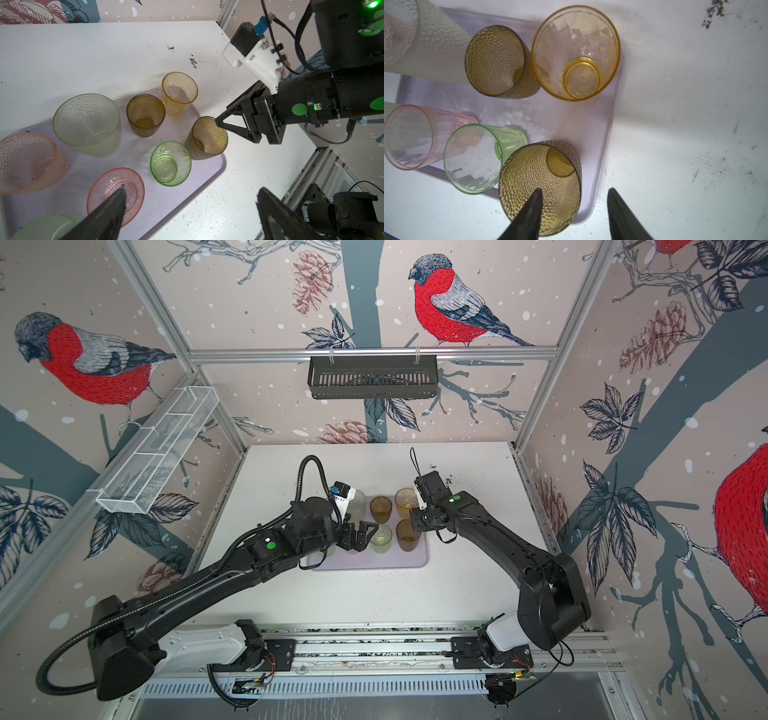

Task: Place the glasses into the tray

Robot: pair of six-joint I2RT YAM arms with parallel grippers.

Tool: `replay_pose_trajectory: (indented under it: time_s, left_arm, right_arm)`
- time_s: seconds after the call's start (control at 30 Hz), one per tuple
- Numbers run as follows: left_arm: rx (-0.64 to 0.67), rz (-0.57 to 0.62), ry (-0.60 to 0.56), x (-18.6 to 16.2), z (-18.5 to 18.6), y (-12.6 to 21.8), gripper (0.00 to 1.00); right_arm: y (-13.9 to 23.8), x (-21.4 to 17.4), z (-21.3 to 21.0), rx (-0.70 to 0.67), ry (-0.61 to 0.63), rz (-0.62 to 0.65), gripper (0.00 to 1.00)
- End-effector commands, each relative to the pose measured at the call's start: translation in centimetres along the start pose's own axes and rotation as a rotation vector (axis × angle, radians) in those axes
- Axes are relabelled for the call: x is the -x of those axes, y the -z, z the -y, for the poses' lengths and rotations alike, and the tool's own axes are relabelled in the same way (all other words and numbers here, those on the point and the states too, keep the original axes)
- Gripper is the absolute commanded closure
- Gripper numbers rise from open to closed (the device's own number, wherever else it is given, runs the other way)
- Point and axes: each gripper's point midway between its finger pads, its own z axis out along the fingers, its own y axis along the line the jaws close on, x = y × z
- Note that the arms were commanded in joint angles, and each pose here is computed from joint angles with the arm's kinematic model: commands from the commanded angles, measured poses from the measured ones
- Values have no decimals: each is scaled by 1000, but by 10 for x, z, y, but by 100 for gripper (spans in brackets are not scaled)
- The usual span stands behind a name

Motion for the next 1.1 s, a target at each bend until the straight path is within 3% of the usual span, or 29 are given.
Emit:
replay_pose_trajectory:
  time_s: [0.0,0.5,0.8,1.07]
  left_arm:
    - [13,45,10,10,-4,5,2]
    - [124,55,54,7,-50,33,2]
    - [217,75,108,1,-83,55,3]
    - [306,103,176,-5,-118,75,2]
  right_arm:
    - [10,8,2,-14,-11,52,47]
    - [52,15,46,-65,-139,249,32]
    - [70,13,90,-118,-208,331,32]
    - [90,17,116,-190,-222,436,24]
